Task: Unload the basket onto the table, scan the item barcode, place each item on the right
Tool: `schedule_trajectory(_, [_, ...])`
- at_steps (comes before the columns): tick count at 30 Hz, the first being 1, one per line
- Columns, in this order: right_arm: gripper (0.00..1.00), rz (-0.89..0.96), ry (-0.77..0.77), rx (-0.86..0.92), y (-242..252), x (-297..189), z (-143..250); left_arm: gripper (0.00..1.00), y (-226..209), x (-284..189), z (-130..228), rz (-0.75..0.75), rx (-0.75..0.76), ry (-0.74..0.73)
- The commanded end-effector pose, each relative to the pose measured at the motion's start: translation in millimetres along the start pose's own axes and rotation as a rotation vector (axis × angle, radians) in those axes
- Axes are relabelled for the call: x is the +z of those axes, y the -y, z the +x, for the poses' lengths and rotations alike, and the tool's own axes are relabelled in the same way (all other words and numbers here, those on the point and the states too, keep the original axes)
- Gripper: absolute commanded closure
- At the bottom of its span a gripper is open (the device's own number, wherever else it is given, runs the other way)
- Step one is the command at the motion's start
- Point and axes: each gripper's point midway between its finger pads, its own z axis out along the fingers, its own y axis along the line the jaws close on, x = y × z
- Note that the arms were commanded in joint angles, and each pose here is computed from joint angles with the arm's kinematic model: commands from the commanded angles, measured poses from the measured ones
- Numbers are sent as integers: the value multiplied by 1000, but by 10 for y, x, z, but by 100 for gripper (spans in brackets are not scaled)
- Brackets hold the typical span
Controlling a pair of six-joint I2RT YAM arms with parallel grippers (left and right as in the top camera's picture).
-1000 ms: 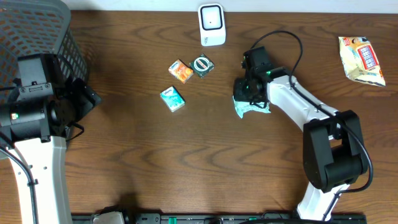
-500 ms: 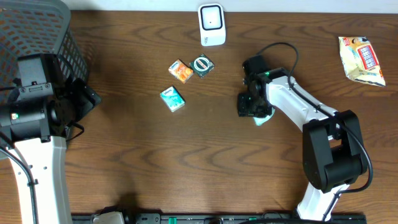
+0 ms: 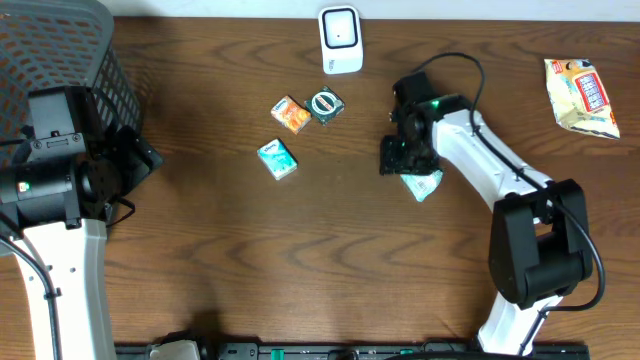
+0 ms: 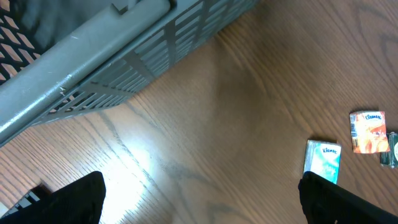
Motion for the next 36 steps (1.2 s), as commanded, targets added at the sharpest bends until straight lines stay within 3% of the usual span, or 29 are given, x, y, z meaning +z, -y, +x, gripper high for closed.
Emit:
schedule_trajectory(1, [47, -97, 68, -53, -31, -275, -259, 2, -12, -5, -10, -4, -12, 3])
schedule_trajectory(4, [38, -131, 108, -29, 138, -377, -422, 2, -12, -5, -10, -4, -12, 3])
schedule_trajectory(10, [31, -133, 156, -132, 544, -448, -567, 2, -12, -5, -10, -4, -12, 3])
schedule_trajectory(19, [36, -200, 91, -192, 588, -277, -449, 2, -12, -5, -10, -4, -12, 3])
schedule_trajectory(36, [40, -231, -56, -150, 644, 240, -260, 2, -12, -5, -10, -4, -12, 3])
